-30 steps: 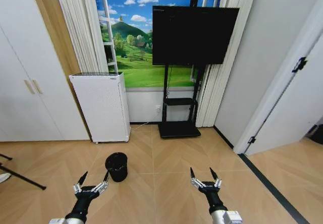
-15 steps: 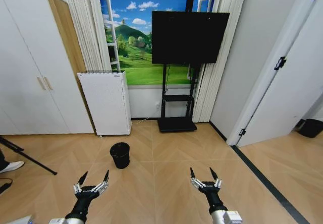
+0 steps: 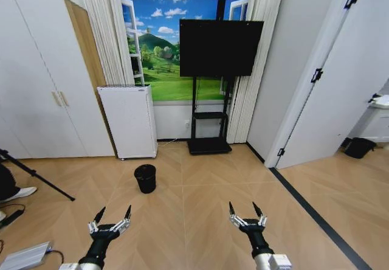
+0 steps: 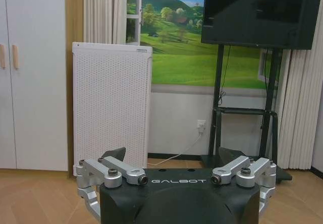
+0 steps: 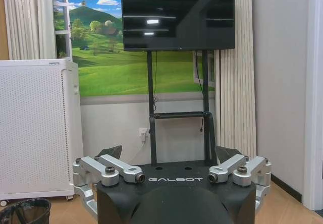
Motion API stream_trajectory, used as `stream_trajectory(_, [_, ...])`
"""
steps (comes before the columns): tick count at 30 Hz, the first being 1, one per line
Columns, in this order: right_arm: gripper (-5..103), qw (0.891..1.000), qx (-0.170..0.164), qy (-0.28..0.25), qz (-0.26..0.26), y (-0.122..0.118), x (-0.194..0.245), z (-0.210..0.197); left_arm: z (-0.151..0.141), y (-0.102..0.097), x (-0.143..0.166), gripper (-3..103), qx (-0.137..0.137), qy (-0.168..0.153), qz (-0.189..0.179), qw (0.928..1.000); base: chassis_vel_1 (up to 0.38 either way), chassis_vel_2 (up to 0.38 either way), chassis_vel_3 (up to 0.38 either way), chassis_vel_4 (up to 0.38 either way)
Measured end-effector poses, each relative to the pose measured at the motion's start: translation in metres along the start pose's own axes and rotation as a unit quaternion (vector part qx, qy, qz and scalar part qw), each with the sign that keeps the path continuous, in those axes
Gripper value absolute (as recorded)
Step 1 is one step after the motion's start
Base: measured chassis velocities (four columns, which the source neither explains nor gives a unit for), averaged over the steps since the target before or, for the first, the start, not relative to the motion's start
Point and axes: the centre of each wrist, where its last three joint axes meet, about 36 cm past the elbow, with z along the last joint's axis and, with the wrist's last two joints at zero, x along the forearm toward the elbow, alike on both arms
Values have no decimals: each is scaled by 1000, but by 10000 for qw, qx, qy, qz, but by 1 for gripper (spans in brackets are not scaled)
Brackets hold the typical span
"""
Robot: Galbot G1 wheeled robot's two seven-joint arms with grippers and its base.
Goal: Pick up the trash bin and place the garbage on the floor into it.
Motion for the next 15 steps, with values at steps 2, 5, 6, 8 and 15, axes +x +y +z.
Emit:
stream_trajectory(2, [100,10000,0,0,0,0,0,0,0,0,0,100,0,0,0,10000,-56,22,49,-47])
stream_trajectory(5, [100,10000,0,0,0,0,0,0,0,0,0,100,0,0,0,10000,0,0,0,0])
stream_trajectory(6, [100,10000,0,0,0,0,0,0,0,0,0,100,0,0,0,10000,0,0,0,0])
stream_trajectory(8, [100,10000,0,1,0,0,0,0,0,0,0,100,0,0,0,10000,0,0,0,0])
stream_trajectory(15, [100,10000,0,2,0,0,0,0,0,0,0,100,0,0,0,10000,0,0,0,0])
